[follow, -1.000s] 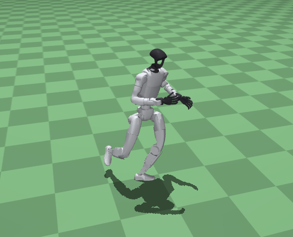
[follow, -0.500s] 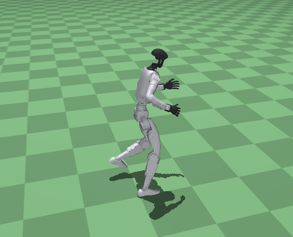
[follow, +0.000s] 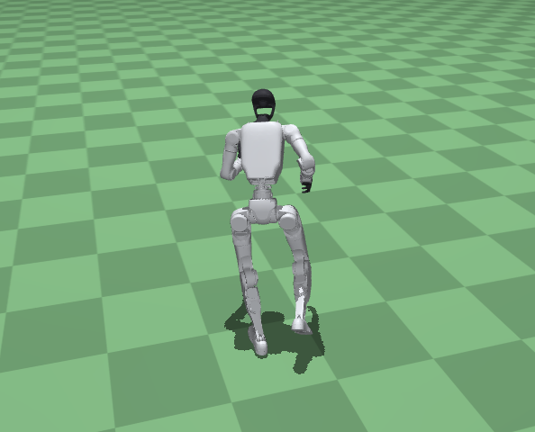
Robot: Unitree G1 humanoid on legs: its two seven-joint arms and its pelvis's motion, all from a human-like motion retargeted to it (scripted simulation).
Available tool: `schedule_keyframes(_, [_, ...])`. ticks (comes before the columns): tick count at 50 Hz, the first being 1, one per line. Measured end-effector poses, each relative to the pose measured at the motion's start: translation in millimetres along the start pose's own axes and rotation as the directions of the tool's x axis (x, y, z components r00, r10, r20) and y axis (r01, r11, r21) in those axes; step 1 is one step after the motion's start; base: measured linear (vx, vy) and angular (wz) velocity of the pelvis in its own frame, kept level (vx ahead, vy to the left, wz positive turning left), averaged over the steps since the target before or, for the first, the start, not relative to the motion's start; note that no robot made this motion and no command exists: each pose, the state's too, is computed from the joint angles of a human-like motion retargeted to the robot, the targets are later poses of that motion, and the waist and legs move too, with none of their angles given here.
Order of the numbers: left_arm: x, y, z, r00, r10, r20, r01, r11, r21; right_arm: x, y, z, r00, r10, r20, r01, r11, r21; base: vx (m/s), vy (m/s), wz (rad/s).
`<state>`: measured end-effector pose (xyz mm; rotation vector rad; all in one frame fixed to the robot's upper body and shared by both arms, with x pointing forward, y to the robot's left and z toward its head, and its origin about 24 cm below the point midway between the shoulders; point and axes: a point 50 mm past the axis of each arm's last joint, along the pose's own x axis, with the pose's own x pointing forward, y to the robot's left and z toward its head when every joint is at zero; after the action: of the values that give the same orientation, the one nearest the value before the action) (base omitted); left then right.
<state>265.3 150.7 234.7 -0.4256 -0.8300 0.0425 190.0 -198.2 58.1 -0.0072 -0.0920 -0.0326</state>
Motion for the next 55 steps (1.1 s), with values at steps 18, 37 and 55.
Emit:
schedule_keyframes(18, [-65.1, 28.6, -65.5, 0.886, -0.124, -0.447, 0.275, 0.916, 0.291, 79.0, -9.5, 48.7, 0.941, 0.338, 0.014, -0.281, 0.804, -0.524, 1.17, -0.38, 1.03])
schedule_keyframes(37, [-141.9, 116.2, -40.4, 0.759, 0.243, -0.603, -0.013, 0.933, 0.360, 36.5, 114.8, 100.1, 0.710, 0.542, 0.450, -0.634, 0.770, 0.074, 1.45, 0.13, -0.35])
schedule_keyframes(55, [15.5, -53.4, 16.8, 0.925, -0.363, 0.115, 0.367, 0.930, -0.018, 16.2, 10.6, 29.2, 0.845, 0.531, -0.063, -0.527, 0.805, -0.272, 1.63, -0.12, 0.96])
